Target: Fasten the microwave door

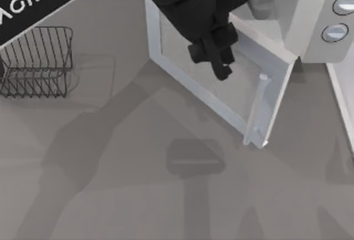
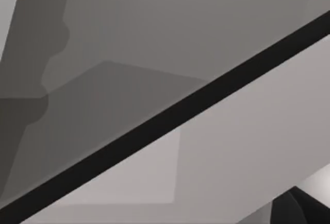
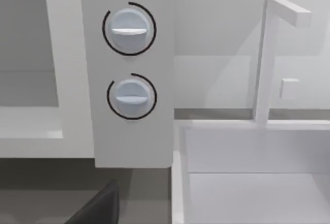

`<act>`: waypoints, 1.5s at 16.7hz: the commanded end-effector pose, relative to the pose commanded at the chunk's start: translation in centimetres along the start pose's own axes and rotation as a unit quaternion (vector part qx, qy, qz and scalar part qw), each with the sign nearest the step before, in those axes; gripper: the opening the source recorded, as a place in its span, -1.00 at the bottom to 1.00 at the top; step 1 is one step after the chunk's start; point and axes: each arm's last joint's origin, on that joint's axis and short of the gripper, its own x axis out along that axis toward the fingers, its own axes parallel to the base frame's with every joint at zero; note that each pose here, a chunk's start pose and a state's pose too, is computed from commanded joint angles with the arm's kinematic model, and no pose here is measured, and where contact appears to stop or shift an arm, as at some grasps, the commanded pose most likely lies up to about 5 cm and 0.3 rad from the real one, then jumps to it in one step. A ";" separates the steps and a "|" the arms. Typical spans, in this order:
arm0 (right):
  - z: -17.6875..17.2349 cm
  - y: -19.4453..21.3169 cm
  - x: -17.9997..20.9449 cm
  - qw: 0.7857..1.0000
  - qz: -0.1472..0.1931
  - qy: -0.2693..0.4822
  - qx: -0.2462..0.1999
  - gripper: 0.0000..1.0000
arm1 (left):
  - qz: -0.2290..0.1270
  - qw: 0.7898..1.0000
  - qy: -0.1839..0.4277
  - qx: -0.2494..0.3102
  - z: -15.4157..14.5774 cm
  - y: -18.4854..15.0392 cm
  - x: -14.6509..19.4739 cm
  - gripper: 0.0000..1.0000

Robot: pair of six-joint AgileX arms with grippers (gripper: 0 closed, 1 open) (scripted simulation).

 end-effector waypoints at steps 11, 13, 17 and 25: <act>0.0 0.0 0.0 1.000 0.000 0.000 0.000 1.00 | -0.012 0.991 -0.086 0.106 4.1 -4.0 -1.2 -1.00; 0.0 0.0 0.0 1.000 0.000 0.000 0.000 1.00 | -0.018 0.990 -0.090 0.111 4.3 -4.4 -1.4 -1.00; 0.0 0.0 0.0 1.000 0.000 0.000 0.000 1.00 | -0.007 0.999 -0.020 0.025 2.3 -1.4 0.6 -1.00; 0.0 0.0 0.0 1.000 0.000 0.000 0.000 1.00 | -0.012 1.000 0.007 0.002 1.7 -0.8 1.6 -1.00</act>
